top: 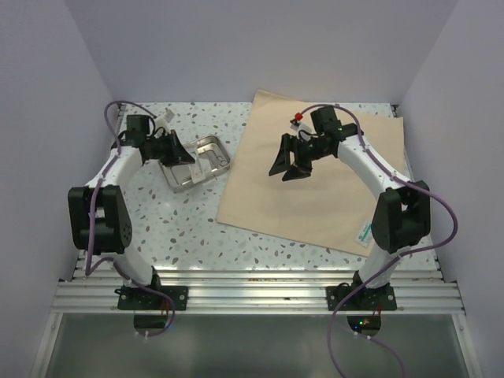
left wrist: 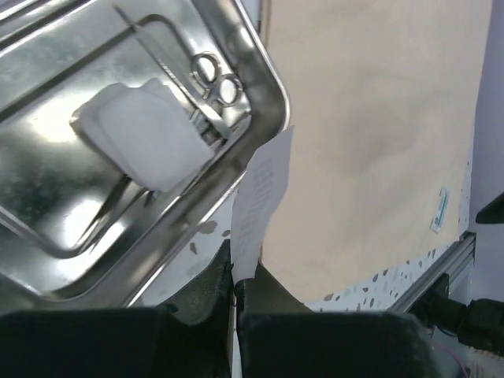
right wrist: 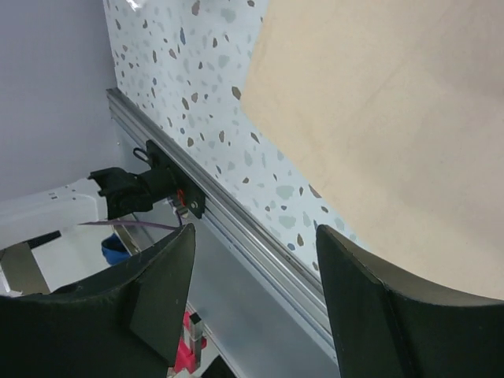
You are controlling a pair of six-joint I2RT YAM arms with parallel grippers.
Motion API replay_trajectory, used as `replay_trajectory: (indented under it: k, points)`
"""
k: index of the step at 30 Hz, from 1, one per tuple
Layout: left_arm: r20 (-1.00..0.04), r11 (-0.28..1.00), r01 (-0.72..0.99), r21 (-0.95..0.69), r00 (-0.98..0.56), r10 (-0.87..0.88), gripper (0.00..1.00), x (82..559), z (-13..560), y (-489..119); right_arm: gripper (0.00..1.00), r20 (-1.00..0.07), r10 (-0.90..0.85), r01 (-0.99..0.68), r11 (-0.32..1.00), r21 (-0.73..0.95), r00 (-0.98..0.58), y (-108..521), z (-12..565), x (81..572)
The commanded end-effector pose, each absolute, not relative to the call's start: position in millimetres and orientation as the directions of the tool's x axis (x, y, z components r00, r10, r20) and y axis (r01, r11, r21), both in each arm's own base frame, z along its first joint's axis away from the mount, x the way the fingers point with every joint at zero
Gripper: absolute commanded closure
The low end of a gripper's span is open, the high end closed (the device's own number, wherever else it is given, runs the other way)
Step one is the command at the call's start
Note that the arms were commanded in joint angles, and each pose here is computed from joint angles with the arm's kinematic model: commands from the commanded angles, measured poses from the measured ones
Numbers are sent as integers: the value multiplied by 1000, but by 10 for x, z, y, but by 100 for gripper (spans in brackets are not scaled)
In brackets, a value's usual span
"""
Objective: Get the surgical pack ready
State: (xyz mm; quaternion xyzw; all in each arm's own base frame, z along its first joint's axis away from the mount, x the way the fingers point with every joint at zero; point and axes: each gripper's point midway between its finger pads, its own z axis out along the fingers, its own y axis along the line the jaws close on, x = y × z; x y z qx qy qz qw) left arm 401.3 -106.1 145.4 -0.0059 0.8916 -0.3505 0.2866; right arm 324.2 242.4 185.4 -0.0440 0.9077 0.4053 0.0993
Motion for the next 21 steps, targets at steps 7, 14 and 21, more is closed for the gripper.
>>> replay_trajectory:
  k: [7,14,21]
  points:
    - [-378,734,-2,-679,-856,-352,100,4395,1133,-523,33,-160,-22,-134,668,732,-987,2394,1705,3056]
    - [-312,709,-90,-699,-854,-416,100,4615,908,-349,32,-148,-30,-130,664,736,-989,2400,1647,3038]
    - [-185,711,-210,-671,-881,-436,100,4542,689,-229,32,-150,-31,-132,664,736,-988,2406,1643,3076]
